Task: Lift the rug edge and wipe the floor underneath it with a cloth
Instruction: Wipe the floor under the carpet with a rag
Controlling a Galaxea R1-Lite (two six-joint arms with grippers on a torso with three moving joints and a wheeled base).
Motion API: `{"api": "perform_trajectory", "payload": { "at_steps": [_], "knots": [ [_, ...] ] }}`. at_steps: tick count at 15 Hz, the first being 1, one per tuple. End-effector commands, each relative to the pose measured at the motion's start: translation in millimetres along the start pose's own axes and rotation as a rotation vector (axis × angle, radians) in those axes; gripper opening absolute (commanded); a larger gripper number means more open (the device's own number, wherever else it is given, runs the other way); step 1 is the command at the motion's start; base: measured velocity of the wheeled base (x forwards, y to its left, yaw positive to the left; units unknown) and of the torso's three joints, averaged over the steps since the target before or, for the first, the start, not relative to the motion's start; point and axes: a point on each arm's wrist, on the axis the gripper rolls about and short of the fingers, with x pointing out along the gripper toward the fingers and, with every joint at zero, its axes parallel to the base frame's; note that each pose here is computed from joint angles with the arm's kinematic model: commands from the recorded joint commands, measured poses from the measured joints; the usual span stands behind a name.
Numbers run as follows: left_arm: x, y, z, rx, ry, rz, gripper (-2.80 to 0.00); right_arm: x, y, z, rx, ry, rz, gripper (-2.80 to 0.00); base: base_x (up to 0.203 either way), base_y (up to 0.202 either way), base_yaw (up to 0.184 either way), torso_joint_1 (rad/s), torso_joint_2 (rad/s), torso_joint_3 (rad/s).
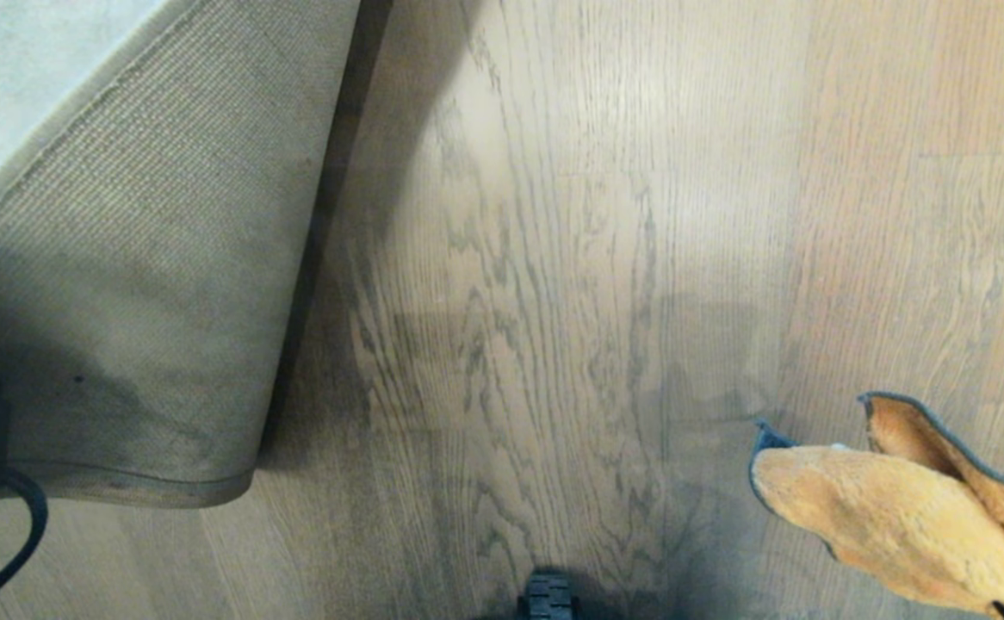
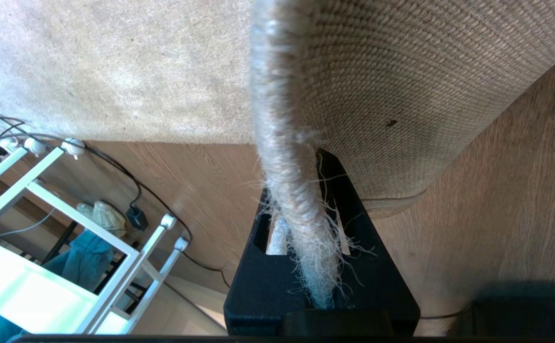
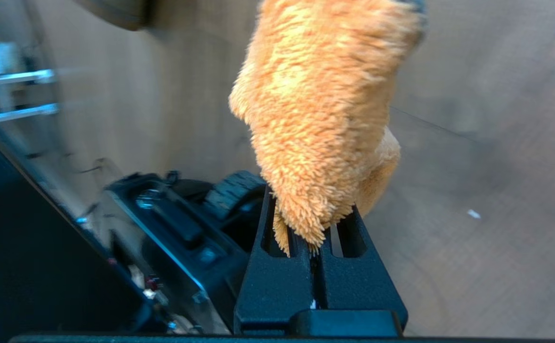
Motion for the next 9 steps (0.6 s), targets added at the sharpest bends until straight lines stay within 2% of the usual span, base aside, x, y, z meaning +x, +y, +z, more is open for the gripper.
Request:
{"api": "perform_trajectory", "payload": {
  "at_steps": [1,5,9],
  "knots": [
    [6.0,-5.6,1.4,0.022,0.022,0.003,-2.8,22.4,-18.9,5.4,0.072,0.078,0.058,-2.8,0.0,0.0,0.0,0.0,0.0,0.0],
    [13.1,-11.9,7.3,0.038,0.04,0.006,-2.8,59.3,-28.4,26.3,0.103,0.106,0.284,-2.8,0.0,0.0,0.0,0.0,0.0,0.0],
    [20.7,-18.9,12.4,0.042,0.059,0.008,-2.8,117.8,-29.6,38.0,0.134,0.112,0.447,-2.8,0.0,0.0,0.0,0.0,0.0,0.0]
  ]
}}
